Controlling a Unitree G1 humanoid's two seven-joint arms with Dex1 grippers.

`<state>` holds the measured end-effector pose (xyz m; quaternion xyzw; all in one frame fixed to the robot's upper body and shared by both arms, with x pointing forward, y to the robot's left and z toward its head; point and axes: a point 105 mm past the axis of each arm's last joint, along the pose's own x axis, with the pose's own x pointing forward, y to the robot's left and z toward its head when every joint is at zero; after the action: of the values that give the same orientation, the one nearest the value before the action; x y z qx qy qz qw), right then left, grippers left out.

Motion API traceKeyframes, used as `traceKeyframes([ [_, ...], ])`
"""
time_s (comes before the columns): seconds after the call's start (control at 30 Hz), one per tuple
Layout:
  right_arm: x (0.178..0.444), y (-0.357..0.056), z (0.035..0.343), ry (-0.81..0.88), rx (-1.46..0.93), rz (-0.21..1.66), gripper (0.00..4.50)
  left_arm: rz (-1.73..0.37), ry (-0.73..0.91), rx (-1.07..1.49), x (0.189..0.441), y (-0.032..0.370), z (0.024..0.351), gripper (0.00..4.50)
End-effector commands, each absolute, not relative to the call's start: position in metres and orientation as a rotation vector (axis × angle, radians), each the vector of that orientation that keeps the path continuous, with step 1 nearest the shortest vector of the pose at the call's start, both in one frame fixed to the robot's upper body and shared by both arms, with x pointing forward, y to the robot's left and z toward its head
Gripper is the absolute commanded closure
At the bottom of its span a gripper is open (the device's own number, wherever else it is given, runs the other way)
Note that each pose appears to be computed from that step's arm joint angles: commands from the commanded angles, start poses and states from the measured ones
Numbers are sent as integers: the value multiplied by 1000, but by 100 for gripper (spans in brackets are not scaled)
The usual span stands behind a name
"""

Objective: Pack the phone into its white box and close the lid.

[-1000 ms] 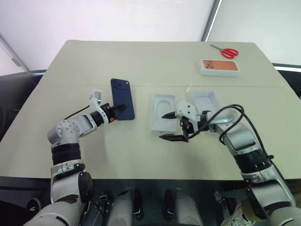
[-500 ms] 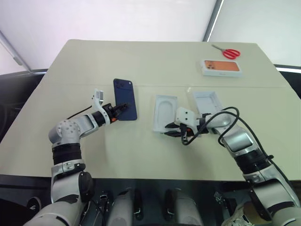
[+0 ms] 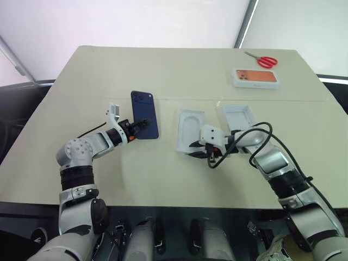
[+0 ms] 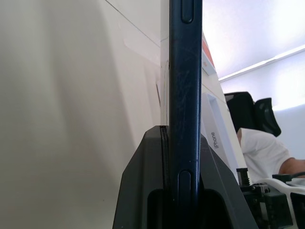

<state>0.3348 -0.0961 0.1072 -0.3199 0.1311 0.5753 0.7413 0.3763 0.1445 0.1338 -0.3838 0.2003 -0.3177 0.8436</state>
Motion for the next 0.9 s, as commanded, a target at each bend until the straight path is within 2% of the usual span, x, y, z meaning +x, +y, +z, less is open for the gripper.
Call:
traceKeyframes([
  [0.03,335,-93,105,292,-712,1271,297,-703,358,-801,376,145,150,450],
  [0.57,338,-90,105,279,-717,1265,297,-706,369,-799,374,139,149,450],
  [0.7,337,-91,103,288,-721,1266,407,-708,370,-807,374,139,149,450],
  [0.9,337,-89,106,273,-715,1262,407,-715,371,-818,372,138,151,450],
])
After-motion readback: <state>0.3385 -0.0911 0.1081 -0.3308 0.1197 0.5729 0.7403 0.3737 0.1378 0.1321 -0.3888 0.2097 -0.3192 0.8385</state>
